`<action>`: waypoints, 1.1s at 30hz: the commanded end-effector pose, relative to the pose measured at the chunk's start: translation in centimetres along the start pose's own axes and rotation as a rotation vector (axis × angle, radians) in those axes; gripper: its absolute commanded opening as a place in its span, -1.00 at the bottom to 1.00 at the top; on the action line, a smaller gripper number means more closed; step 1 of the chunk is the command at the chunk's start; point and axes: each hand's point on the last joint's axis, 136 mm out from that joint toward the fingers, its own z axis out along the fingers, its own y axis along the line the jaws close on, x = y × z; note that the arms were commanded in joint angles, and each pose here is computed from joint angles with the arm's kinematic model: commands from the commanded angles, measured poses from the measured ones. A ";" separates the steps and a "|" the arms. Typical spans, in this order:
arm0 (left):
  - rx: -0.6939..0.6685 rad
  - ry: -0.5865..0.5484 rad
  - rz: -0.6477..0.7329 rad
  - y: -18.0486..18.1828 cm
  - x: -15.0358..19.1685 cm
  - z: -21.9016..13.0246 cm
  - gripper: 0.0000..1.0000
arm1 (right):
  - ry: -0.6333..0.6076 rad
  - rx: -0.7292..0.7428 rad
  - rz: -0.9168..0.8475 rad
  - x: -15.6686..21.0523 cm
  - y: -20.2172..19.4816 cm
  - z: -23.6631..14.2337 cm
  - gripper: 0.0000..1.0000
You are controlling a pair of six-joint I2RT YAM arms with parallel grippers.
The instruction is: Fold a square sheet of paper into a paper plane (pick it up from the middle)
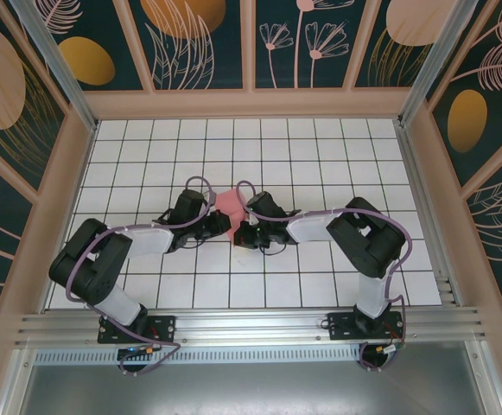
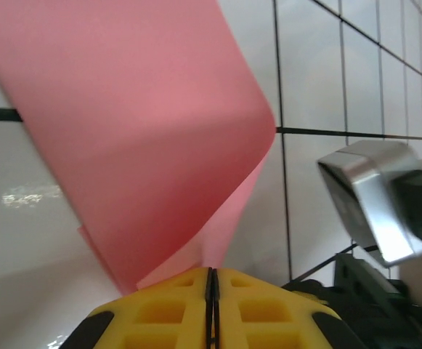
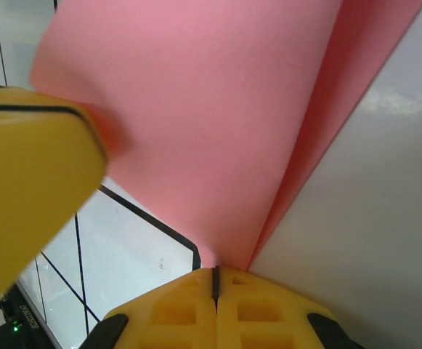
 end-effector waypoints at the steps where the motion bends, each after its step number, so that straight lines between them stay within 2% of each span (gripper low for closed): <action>1: -0.024 0.006 0.017 0.4 -0.1 0.6 -0.77 | 0.027 0.128 0.041 1.2 -3.5 1.1 -0.95; 25: -0.140 0.010 0.027 3.0 -0.2 1.7 -0.79 | 0.017 0.111 0.033 1.1 -3.0 0.7 -0.96; 33: -0.147 0.008 0.026 2.9 -0.3 1.4 -0.79 | -0.022 0.068 0.006 -0.3 -1.2 -0.3 -0.95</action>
